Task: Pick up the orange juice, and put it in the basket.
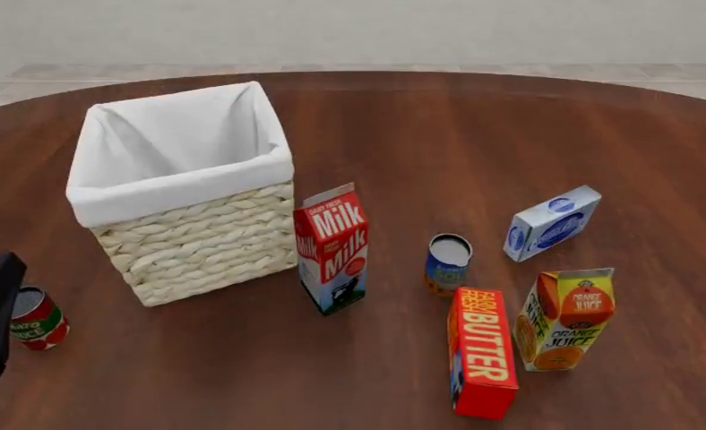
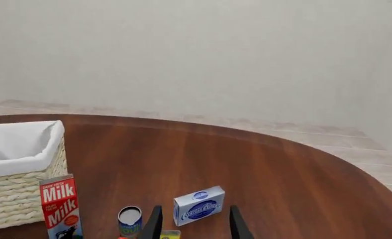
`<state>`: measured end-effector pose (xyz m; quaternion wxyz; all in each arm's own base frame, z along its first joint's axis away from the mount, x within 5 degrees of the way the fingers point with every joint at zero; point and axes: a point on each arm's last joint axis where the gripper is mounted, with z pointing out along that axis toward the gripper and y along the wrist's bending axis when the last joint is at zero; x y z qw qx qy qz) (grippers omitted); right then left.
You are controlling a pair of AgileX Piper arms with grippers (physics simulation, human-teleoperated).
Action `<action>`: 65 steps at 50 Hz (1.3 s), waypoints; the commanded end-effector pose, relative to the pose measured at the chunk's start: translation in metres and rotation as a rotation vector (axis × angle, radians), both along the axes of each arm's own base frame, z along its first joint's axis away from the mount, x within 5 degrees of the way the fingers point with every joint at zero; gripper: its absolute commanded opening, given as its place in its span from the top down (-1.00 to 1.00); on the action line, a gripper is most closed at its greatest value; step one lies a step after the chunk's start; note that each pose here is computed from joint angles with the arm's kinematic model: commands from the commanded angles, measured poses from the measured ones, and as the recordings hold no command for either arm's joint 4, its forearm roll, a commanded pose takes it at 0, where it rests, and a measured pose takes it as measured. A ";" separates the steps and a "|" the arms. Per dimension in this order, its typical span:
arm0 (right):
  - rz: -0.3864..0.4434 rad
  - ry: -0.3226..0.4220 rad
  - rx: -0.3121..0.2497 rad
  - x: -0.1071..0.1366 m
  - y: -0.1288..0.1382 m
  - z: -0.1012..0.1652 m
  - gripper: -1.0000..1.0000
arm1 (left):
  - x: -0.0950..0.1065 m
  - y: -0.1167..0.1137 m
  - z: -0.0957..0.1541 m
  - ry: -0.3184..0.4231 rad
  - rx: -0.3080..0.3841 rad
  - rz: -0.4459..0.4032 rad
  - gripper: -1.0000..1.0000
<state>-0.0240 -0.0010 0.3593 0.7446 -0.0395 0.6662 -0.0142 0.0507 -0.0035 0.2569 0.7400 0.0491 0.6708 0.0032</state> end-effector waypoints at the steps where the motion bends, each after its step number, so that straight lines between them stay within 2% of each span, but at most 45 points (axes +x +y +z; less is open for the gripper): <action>1: 0.037 -0.027 -0.041 -0.013 -0.002 0.013 -1.00 | 0.012 -0.008 0.033 0.045 0.013 -0.110 -1.00; 5: 0.036 -0.013 -0.030 -0.007 -0.001 0.006 -1.00 | 0.018 -0.015 0.060 0.070 0.029 -0.196 -1.00; 6: 0.036 -0.009 -0.029 -0.005 -0.001 0.005 -1.00 | 0.019 -0.018 0.075 0.067 0.039 -0.233 -1.00; 7: 0.036 -0.009 -0.029 -0.005 -0.001 0.004 -1.00 | 0.019 -0.018 0.075 0.068 0.039 -0.233 -1.00; 9: 0.040 -0.010 -0.035 -0.004 -0.001 0.004 -1.00 | 0.018 -0.022 0.100 0.049 0.080 -0.284 -1.00; 12: 0.041 -0.010 -0.024 -0.006 -0.002 0.006 -1.00 | 0.018 -0.028 0.128 0.046 0.089 -0.357 -1.00; 16: 0.031 -0.013 -0.022 -0.008 -0.001 0.008 -1.00 | 0.030 -0.043 0.163 0.074 0.078 -0.450 -1.00; 18: 0.032 -0.017 -0.020 -0.010 -0.002 0.010 -1.00 | 0.041 -0.056 0.173 0.096 0.107 -0.503 -1.00; 19: 0.032 -0.019 -0.019 -0.011 -0.002 0.011 -1.00 | 0.043 -0.064 0.178 0.077 0.123 -0.550 -1.00; 20: 0.032 -0.018 -0.016 -0.011 -0.002 0.010 -1.00 | 0.050 -0.070 0.180 0.087 0.160 -0.558 -1.00; 21: 0.032 -0.018 -0.016 -0.011 -0.002 0.010 -1.00 | 0.050 -0.070 0.180 0.087 0.160 -0.558 -1.00; 22: 0.032 -0.017 -0.016 -0.011 -0.002 0.010 -1.00 | 0.059 -0.081 0.183 0.102 0.198 -0.581 -1.00; 23: 0.033 -0.016 -0.017 -0.010 -0.002 0.010 -1.00 | 0.061 -0.090 0.186 0.114 0.197 -0.621 -1.00; 24: 0.034 -0.016 -0.017 -0.010 -0.002 0.009 -1.00 | 0.063 -0.102 0.187 0.114 0.240 -0.677 -1.00; 25: 0.038 -0.015 -0.015 -0.010 -0.002 0.009 -1.00 | 0.066 -0.113 0.184 0.088 0.333 -0.712 -1.00; 26: 0.045 -0.012 -0.014 -0.008 -0.002 0.007 -1.00 | 0.073 -0.130 0.176 0.107 0.413 -0.756 -1.00; 28: 0.045 -0.011 -0.008 -0.006 -0.002 0.005 -1.00 | 0.079 -0.148 0.182 0.179 0.378 -0.798 -1.00; 29: 0.046 -0.010 -0.004 -0.005 -0.002 0.005 -1.00 | 0.084 -0.153 0.186 0.191 0.371 -0.797 -1.00; 31: 0.050 -0.012 -0.004 -0.006 -0.002 0.006 -1.00 | 0.093 -0.168 0.188 0.216 0.400 -0.812 -1.00; 32: 0.051 -0.011 -0.001 -0.006 -0.002 0.006 -1.00 | 0.099 -0.178 0.188 0.260 0.403 -0.820 -1.00; 33: 0.054 -0.008 0.005 -0.005 -0.002 0.004 -1.00 | 0.098 -0.199 0.182 0.331 0.419 -0.877 -1.00; 34: 0.056 -0.008 0.004 -0.004 -0.002 0.004 -1.00 | 0.092 -0.207 0.183 0.321 0.451 -0.918 -1.00; 35: 0.056 -0.008 0.004 -0.004 -0.002 0.004 -1.00 | 0.092 -0.207 0.183 0.321 0.451 -0.918 -1.00; 36: 0.059 -0.008 0.004 -0.003 -0.002 0.003 -1.00 | 0.078 -0.217 0.191 0.258 0.493 -0.989 -1.00; 37: 0.060 -0.009 0.005 -0.003 -0.002 0.003 -1.00 | 0.077 -0.223 0.194 0.269 0.492 -1.001 -1.00; 39: 0.069 -0.010 0.003 -0.003 -0.002 0.003 -1.00 | 0.096 -0.241 0.200 0.341 0.485 -0.973 -1.00; 40: 0.068 -0.008 0.004 -0.003 -0.002 0.003 -1.00 | 0.090 -0.251 0.204 0.347 0.484 -1.004 -1.00; 41: 0.068 -0.007 0.005 -0.002 -0.002 0.002 -1.00 | 0.083 -0.257 0.205 0.321 0.521 -1.038 -1.00; 42: 0.068 -0.005 0.007 -0.002 -0.002 0.002 -1.00 | 0.076 -0.268 0.206 0.325 0.538 -1.078 -1.00; 43: 0.069 -0.007 0.007 -0.002 -0.002 0.002 -1.00 | 0.079 -0.278 0.203 0.365 0.546 -1.081 -1.00; 45: 0.068 -0.009 0.007 -0.002 -0.002 0.003 -1.00 | 0.080 -0.287 0.203 0.367 0.554 -1.090 -1.00; 47: 0.065 -0.009 0.011 -0.001 -0.002 0.001 -1.00 | 0.083 -0.300 0.193 0.411 0.583 -1.096 -1.00; 48: 0.065 -0.010 0.012 0.000 -0.002 0.001 -1.00 | 0.084 -0.308 0.185 0.423 0.624 -1.107 -1.00; 52: 0.064 -0.011 0.014 0.001 -0.001 -0.001 -1.00 | 0.096 -0.315 0.177 0.442 0.658 -1.089 -1.00; 53: 0.063 -0.013 0.015 0.002 -0.001 -0.001 -1.00 | 0.087 -0.322 0.174 0.464 0.669 -1.116 -1.00; 55: 0.068 -0.017 0.014 0.002 -0.001 -0.001 -1.00 | 0.087 -0.328 0.168 0.473 0.710 -1.128 -1.00; 57: 0.069 -0.016 0.020 0.005 -0.001 -0.003 -1.00 | 0.089 -0.335 0.173 0.490 0.692 -1.124 -1.00; 62: 0.070 -0.019 0.024 0.008 -0.001 -0.006 -1.00 | 0.097 -0.347 0.168 0.522 0.720 -1.118 -1.00; 65: 0.084 -0.022 0.027 0.008 -0.001 -0.006 -1.00 | 0.102 -0.356 0.157 0.569 0.754 -1.116 -1.00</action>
